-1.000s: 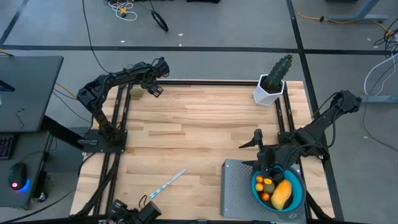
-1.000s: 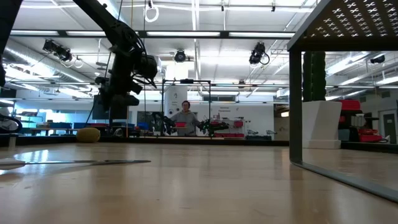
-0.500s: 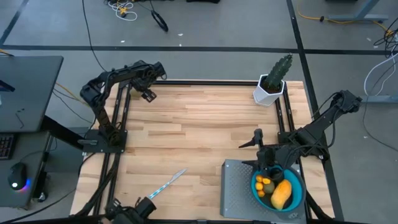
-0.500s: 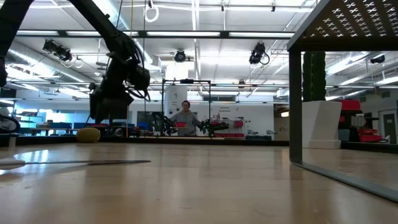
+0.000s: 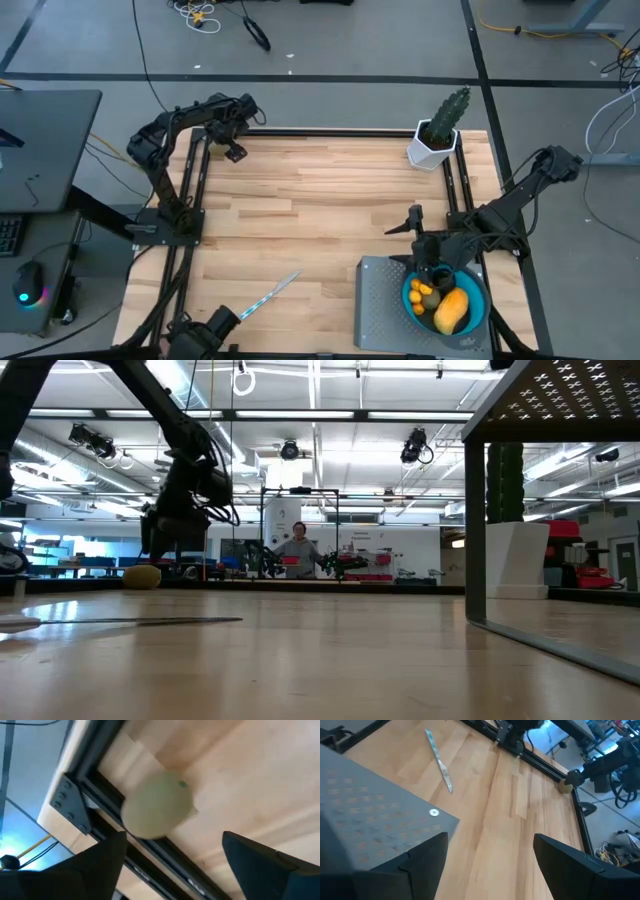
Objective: Pick & Place Fruit
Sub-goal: Put the brown kiwi into the blue strainer bowl on the shelf
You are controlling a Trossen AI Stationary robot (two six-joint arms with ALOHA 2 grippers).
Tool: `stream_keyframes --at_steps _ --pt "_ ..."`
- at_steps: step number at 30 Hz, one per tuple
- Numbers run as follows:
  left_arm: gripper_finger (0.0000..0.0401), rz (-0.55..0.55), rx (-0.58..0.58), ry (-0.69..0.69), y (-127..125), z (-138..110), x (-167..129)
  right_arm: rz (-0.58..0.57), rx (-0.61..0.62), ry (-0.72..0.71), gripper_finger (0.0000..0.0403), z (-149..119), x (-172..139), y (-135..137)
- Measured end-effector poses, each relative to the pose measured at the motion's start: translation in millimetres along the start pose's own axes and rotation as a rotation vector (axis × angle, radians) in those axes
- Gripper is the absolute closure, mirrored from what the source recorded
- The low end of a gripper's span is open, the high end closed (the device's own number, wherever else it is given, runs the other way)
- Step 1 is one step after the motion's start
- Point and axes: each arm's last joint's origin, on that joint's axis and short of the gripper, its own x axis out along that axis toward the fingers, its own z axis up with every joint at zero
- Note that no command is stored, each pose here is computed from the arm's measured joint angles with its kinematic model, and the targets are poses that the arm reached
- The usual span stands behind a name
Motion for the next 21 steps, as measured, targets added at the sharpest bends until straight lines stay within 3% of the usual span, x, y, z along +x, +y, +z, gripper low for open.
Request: stream_keyframes --at_steps 7,15,21 --pt "0.0024 -0.038 -0.002 -0.064 7.1 2.6 12.4 -0.083 0.015 0.039 0.0098 -3.0 7.7 -14.4" --pt "0.0021 -0.045 -0.047 -0.067 25.1 -1.5 22.4 -0.109 0.035 0.073 0.0098 -6.8 15.4 -29.2" --pt "0.0023 -0.054 -0.008 -0.049 16.5 -7.5 37.6 -0.086 0.048 0.077 0.0098 -8.1 17.4 -32.4"
